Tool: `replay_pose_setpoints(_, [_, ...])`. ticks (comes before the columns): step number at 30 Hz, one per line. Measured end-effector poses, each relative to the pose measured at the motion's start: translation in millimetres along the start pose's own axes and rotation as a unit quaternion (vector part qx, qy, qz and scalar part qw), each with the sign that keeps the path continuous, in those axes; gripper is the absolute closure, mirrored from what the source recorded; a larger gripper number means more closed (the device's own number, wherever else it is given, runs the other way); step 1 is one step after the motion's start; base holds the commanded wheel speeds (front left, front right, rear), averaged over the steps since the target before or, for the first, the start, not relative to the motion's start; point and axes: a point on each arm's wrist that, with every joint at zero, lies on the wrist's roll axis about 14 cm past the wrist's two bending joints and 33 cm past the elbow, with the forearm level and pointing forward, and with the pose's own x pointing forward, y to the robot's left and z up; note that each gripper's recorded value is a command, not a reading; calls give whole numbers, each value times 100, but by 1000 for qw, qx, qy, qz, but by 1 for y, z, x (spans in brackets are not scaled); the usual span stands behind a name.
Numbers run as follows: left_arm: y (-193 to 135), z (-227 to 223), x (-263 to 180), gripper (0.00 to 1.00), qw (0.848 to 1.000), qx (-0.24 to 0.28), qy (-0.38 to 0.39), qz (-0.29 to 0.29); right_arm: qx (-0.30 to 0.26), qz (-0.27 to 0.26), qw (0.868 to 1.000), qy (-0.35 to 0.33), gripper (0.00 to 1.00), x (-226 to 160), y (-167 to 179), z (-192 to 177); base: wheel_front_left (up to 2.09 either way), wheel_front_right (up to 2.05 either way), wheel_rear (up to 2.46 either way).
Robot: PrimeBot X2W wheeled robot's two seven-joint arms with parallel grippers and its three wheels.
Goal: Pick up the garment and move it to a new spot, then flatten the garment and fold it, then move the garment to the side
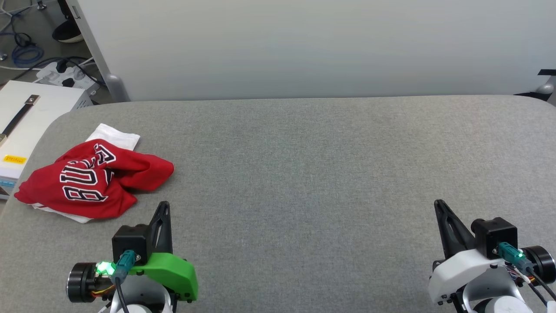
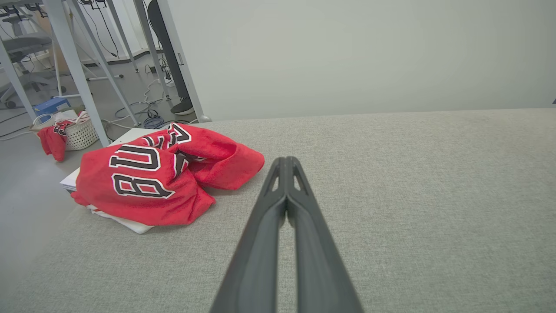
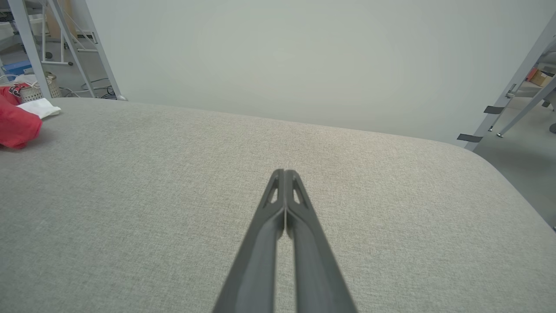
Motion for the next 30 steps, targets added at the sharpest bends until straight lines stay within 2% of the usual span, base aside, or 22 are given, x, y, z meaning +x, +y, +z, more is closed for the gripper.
replay_pose_setpoints(3, [0,0,0,100,1000,0,0,0,0,0,1000,0,100,0,0,0,0,0,0])
replay_pose_setpoints(4, [0,0,0,0,1000,0,0,0,0,0,1000,0,0,0,0,0,0,0,0])
replay_pose_setpoints(30, [1,-6,0,0,1000,-22,-2,1,16,-9,1000,-12,0,0,-6,0,0,0,0])
